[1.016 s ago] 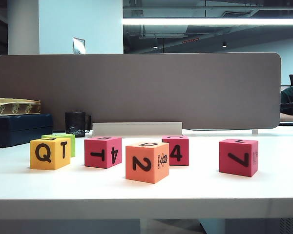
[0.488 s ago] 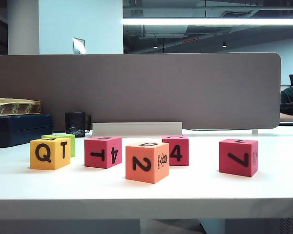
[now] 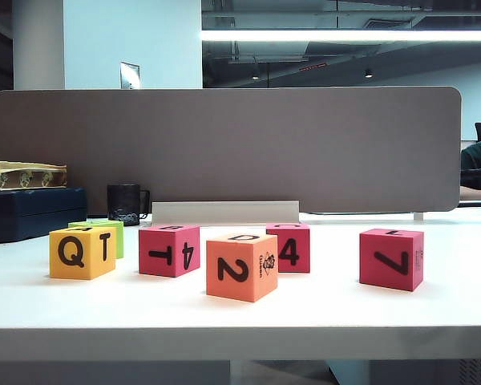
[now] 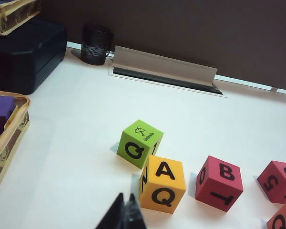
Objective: Select the appropriate blocks from the scattered letter blocks on the table and arrange them in a row to spell out "ABCD".
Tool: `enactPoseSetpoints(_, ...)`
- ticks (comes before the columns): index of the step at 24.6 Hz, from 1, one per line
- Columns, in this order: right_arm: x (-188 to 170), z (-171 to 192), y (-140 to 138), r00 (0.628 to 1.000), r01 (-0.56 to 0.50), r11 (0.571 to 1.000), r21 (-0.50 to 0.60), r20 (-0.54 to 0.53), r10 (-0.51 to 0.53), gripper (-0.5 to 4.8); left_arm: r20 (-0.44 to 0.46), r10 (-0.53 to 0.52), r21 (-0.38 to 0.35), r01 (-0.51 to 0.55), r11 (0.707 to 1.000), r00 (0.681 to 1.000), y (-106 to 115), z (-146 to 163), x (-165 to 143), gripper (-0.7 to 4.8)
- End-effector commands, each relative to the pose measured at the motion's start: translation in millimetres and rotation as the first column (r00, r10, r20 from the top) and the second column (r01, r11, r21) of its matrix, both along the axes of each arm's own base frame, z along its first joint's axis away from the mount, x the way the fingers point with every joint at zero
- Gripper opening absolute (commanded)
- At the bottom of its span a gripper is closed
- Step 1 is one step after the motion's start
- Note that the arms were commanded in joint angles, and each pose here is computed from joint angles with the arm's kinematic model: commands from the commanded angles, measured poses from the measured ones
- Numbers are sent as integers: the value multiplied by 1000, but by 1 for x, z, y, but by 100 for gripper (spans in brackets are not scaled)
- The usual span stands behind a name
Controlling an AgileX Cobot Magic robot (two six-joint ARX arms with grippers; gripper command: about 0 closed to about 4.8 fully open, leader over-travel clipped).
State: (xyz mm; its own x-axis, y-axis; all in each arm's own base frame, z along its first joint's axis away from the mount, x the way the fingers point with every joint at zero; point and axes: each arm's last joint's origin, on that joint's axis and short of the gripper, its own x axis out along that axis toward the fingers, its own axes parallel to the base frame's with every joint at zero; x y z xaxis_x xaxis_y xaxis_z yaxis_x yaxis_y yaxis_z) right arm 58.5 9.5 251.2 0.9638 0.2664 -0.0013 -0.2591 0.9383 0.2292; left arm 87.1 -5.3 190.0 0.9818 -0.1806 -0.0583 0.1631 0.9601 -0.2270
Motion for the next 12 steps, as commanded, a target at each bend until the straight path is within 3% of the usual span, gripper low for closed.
enactPoseSetpoints(1, -5, 3, 1, 999, -30, 1000, -4, -28, 30, -3, 16, -3, -2, 3, 1000, 1000, 0, 3, 0, -6)
enactPoseSetpoints(12, -16, 29, 3, 987, -133, 991, -3, -97, 132, -3, 16, -3, -2, 3, 1000, 1000, 0, 3, 0, -6)
